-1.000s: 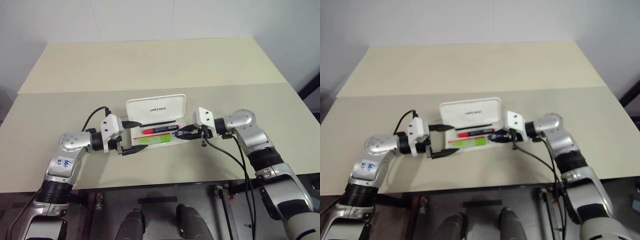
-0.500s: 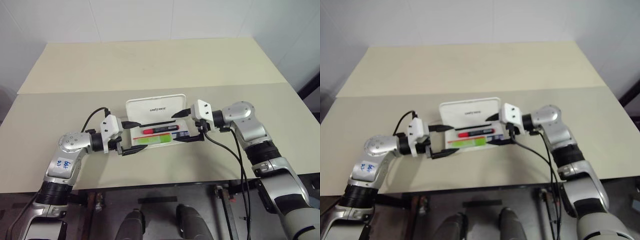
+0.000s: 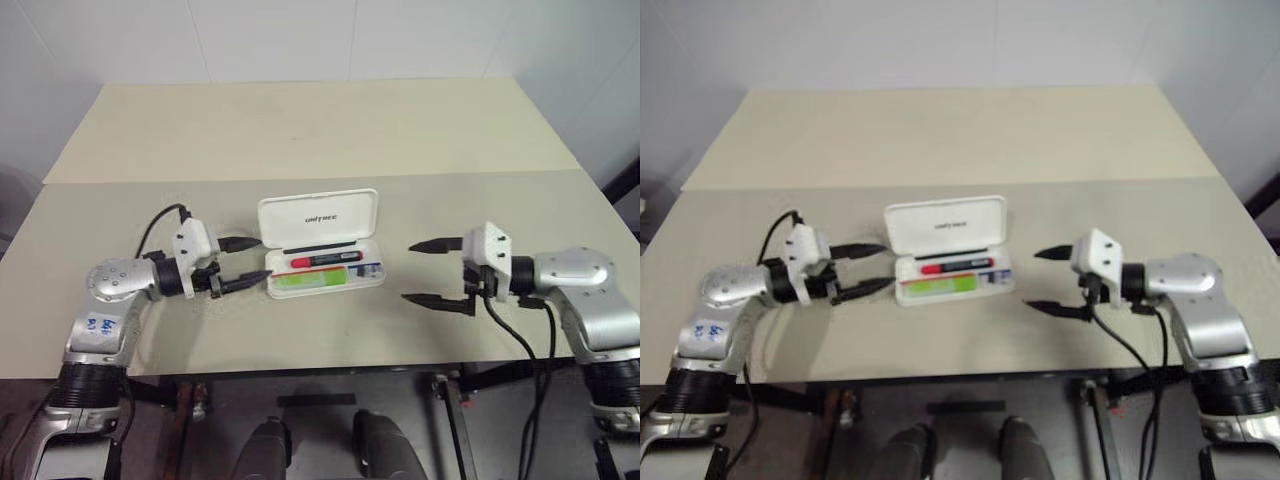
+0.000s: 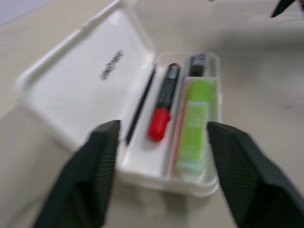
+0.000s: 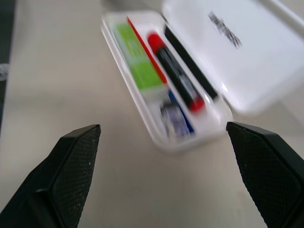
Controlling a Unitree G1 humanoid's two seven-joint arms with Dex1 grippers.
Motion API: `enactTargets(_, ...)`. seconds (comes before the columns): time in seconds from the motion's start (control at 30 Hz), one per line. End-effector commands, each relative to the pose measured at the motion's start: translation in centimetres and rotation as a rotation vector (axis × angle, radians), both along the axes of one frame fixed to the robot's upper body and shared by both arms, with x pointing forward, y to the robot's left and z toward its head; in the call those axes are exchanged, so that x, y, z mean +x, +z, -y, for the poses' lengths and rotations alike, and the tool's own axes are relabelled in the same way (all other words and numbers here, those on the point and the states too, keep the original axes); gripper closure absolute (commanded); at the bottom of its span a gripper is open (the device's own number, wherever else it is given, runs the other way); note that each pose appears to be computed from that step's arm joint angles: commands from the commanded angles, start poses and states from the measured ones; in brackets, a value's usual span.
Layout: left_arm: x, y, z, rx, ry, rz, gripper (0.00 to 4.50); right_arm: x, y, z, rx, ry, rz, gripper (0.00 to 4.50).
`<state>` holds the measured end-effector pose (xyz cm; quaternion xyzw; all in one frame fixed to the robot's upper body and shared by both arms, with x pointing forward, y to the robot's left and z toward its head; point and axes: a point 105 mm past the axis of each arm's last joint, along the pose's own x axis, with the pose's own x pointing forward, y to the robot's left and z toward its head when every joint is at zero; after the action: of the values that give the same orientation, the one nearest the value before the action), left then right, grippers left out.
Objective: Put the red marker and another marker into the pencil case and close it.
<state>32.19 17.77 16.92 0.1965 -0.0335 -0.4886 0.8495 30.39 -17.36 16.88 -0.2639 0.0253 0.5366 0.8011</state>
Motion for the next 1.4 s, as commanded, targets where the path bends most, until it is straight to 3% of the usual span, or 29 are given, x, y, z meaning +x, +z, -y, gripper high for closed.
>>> enactTargets(0.03,0.4,1.7,-1.6,-0.017,0.052,0.065,2.94,-0.2,1.9,0.5,0.006,-0.021,0.079,0.00)
enactTargets(0.17,0.5,2.1,-3.3,-0.030,0.129,0.084,4.37,0.2,2.3,1.1,0.008,-0.047,0.103,0.00)
enactTargets(0.2,0.5,2.4,-3.7,-0.050,0.154,0.092,4.44,0.3,2.3,1.1,0.008,-0.049,0.105,0.00)
enactTargets(0.47,2.8,3.1,-5.8,-0.158,0.412,0.127,4.44,0.6,2.2,1.2,0.010,-0.049,0.116,0.00)
enactTargets(0.67,7.1,1.9,-1.7,-0.150,0.454,0.078,4.44,0.8,2.2,0.6,0.022,-0.034,0.124,0.00)
enactTargets(0.8,8.6,1.9,0.2,-0.168,0.428,0.041,4.44,0.8,2.3,0.3,0.029,-0.032,0.128,0.00)
enactTargets(1.0,8.6,3.2,2.5,-0.203,0.277,0.047,4.44,0.6,2.2,-0.2,0.044,-0.031,0.129,0.00)
enactTargets(1.17,7.1,4.6,3.3,-0.218,0.128,0.104,4.44,0.5,2.3,-0.7,0.065,-0.034,0.134,0.00)
enactTargets(1.4,5.1,3.3,3.8,-0.021,-0.050,0.130,4.44,0.1,2.3,-1.0,0.075,-0.043,0.133,0.00)
